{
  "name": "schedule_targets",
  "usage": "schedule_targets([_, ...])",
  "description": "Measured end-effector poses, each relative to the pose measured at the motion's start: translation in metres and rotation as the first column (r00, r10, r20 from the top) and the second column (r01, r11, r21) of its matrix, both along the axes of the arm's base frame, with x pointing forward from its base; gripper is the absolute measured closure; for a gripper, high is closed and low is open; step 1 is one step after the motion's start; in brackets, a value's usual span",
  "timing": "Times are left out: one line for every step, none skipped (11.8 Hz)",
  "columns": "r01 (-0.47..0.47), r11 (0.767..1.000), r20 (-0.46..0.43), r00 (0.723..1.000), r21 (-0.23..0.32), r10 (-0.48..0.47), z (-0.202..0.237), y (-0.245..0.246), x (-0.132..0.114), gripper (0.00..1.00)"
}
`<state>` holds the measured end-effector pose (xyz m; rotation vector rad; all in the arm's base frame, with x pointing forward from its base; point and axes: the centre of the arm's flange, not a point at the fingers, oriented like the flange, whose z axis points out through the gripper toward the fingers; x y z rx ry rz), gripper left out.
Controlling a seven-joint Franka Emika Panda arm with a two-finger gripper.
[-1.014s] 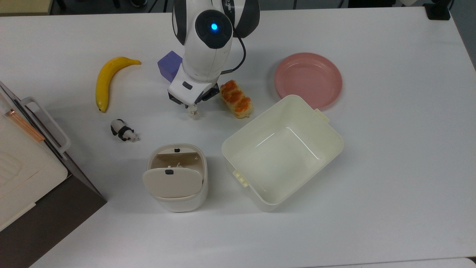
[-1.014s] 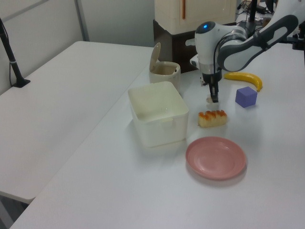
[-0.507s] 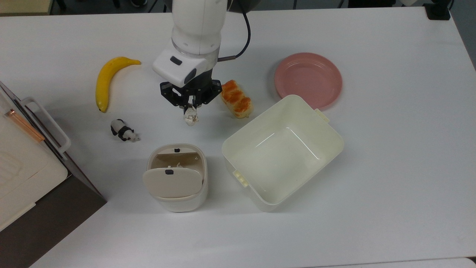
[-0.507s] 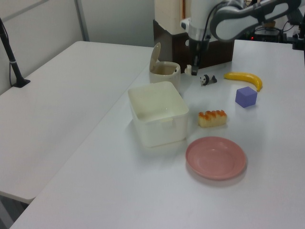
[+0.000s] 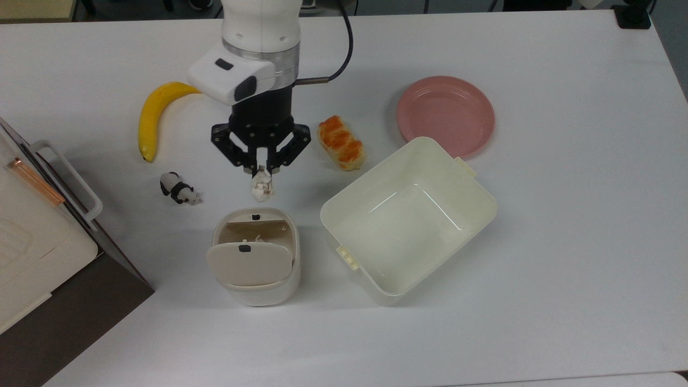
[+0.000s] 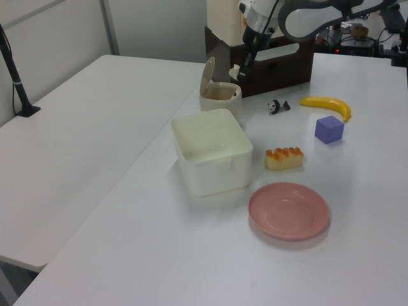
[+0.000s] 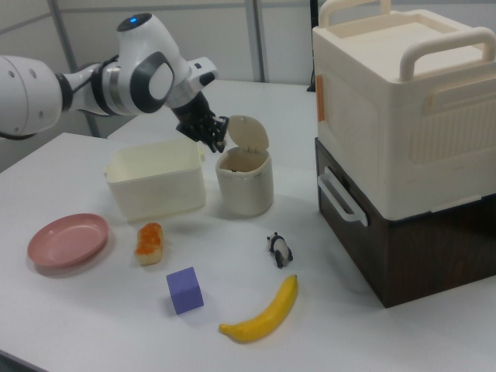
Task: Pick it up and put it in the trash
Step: 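Lift the object and carry it over the cream trash can, then lower into the trash can opening and open the gripper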
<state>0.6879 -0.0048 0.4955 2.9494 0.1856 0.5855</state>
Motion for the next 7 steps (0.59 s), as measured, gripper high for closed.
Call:
schedule_targets([0.009,1.0,0.021,1.0,0.006,-0.009,-0.003,-0.004,0.003,0.84])
schedule_targets([0.02,1.0,0.043,0.999,0.016,-0.021,-0.011,-0.008,0.009,0.84])
schedule_targets([0.024,0.999,0.053,0.998,0.021,-0.025,-0.018,-0.009,0.012,0.84])
schedule_targets([0.031,0.999,0.063,0.997,0.03,-0.033,-0.027,-0.01,0.016,0.84])
schedule_targets([0.032,0.999,0.071,0.997,0.035,-0.035,-0.035,-0.011,0.02,0.84])
schedule_targets([0.033,0.999,0.08,0.996,0.039,-0.036,-0.04,-0.011,0.022,0.84])
schedule_targets([0.039,0.998,0.095,0.995,0.047,-0.043,-0.047,-0.013,0.025,0.84])
